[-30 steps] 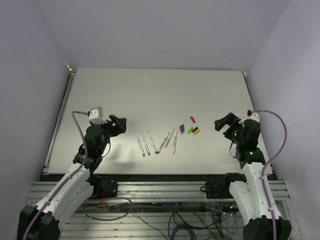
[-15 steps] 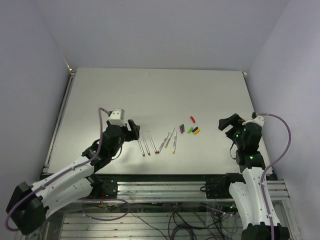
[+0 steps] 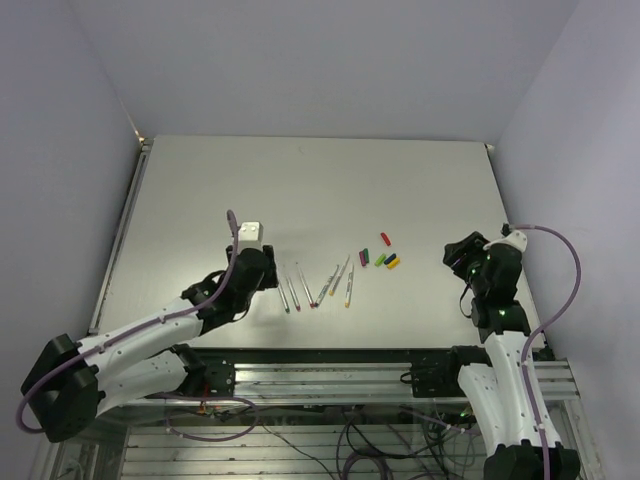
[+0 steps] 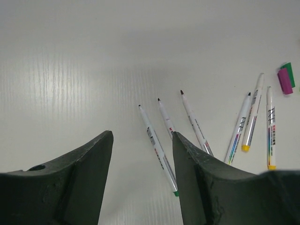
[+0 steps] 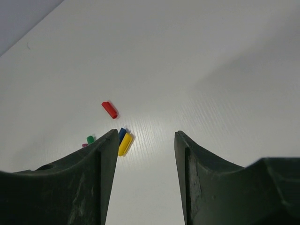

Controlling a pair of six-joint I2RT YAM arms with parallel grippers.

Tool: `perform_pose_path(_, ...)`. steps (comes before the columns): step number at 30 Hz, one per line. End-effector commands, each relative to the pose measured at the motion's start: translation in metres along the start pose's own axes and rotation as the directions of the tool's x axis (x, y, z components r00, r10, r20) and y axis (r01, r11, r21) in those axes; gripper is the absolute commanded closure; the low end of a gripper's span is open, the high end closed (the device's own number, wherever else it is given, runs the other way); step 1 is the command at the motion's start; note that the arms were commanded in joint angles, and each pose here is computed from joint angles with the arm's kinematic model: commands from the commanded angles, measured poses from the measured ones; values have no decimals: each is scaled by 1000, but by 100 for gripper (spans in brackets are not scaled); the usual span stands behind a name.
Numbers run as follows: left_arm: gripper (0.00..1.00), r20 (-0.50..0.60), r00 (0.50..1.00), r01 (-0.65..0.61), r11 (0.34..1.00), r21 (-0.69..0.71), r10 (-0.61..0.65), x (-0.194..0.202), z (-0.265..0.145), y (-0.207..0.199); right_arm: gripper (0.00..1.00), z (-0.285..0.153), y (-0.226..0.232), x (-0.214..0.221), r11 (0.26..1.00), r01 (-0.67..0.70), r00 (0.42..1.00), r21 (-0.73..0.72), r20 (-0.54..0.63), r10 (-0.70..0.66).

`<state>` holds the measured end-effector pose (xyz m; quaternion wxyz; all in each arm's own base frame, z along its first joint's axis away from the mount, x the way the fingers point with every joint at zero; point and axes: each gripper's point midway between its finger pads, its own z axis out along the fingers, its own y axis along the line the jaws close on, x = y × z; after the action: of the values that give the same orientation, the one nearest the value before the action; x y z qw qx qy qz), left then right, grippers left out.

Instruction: Insert the pens into the pen caps

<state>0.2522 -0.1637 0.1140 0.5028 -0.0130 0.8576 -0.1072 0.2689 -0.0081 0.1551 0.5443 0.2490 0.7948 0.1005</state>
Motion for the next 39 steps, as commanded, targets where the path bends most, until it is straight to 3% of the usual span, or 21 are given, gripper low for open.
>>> perform_pose_path(1, 36, -88, 996, -8, 999, -35, 5, 11, -1, -2, 50, 5, 3, 0, 1000, 8, 1000, -20, -7, -8)
perform_pose_path(10, 37, -227, 973, -65, 997, -43, 53, 53, 6, -16, 51, 6, -2, 11, 1000, 20, 999, -11, -33, -20)
perform_pose_path(20, 39, -268, 960, -97, 995, -40, 83, 67, 21, -34, 50, 5, -3, 19, 1000, 15, 999, -19, -50, -16)
perform_pose_path(39, 41, -319, 940, -157, 983, -99, 118, 81, 31, -27, 49, 10, 1, 27, 999, 0, 997, -46, -80, -4)
